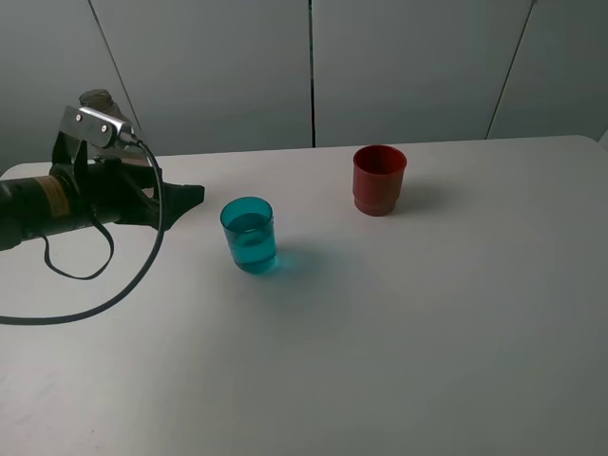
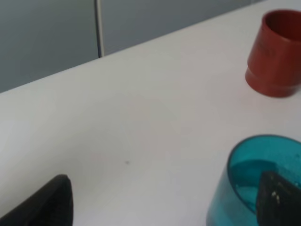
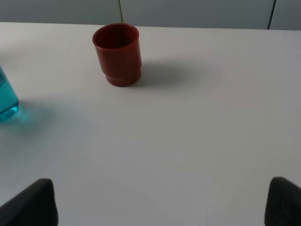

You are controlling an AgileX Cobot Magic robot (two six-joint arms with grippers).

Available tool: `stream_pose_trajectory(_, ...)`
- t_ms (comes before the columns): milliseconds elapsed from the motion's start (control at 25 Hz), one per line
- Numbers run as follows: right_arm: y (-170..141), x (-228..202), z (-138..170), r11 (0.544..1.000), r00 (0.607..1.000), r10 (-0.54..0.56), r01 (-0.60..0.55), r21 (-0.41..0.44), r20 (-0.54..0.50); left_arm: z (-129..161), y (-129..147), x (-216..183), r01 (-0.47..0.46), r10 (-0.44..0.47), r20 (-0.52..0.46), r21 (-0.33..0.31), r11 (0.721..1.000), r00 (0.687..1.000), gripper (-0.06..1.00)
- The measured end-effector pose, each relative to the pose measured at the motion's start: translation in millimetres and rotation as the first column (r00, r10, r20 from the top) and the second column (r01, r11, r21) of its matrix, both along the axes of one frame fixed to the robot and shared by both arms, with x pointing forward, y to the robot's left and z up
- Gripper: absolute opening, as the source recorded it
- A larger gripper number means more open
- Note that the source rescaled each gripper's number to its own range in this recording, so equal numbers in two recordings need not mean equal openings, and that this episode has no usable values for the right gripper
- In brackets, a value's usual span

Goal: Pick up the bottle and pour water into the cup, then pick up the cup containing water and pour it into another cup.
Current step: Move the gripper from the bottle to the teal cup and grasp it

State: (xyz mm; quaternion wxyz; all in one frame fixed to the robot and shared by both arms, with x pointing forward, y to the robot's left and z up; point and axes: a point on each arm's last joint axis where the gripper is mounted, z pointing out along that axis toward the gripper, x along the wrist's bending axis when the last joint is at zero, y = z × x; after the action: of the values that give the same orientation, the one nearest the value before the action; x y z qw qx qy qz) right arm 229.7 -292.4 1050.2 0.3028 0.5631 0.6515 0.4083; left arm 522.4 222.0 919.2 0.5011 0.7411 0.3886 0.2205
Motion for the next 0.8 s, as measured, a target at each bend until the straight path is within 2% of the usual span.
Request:
stream_pose_trajectory(160, 0.0, 0.0, 0.0, 1.0, 1.0, 0.0, 0.0, 0.0, 0.0, -17.0, 0.5, -4.7, 0.139, -0.137, -0.021, 0.074, 0.988, 0.99, 0.98)
stream_pose_trajectory(400, 0.0, 0.0, 0.0, 1.0, 1.0, 0.0, 0.0, 0.0, 0.0, -26.8, 19.2, -1.0, 0.154, -0.154, 0.018, -0.009, 0.988, 0.988, 0.98)
stream_pose_trajectory(480, 0.0, 0.0, 0.0, 1.0, 1.0, 0.0, 0.0, 0.0, 0.0, -31.6, 26.2, -0.7, 0.174, -0.174, 0.034, -0.003, 0.985, 0.984, 0.98)
stream_pose_trajectory(560, 0.0, 0.0, 0.0, 1.0, 1.0, 0.0, 0.0, 0.0, 0.0, -38.5, 32.3, -1.2, 0.239, -0.24, 0.059, 0.014, 0.971, 0.969, 0.98)
stream_pose_trajectory(680, 0.0, 0.0, 0.0, 1.0, 1.0, 0.0, 0.0, 0.0, 0.0, -47.8, 35.5, 2.0, 0.35, -0.353, 0.09, 0.041, 0.936, 0.931, 0.98)
stream_pose_trajectory(800, 0.0, 0.0, 0.0, 1.0, 1.0, 0.0, 0.0, 0.0, 0.0, -54.7, 35.4, 6.8, 0.403, -0.405, 0.116, 0.044, 0.914, 0.907, 0.98)
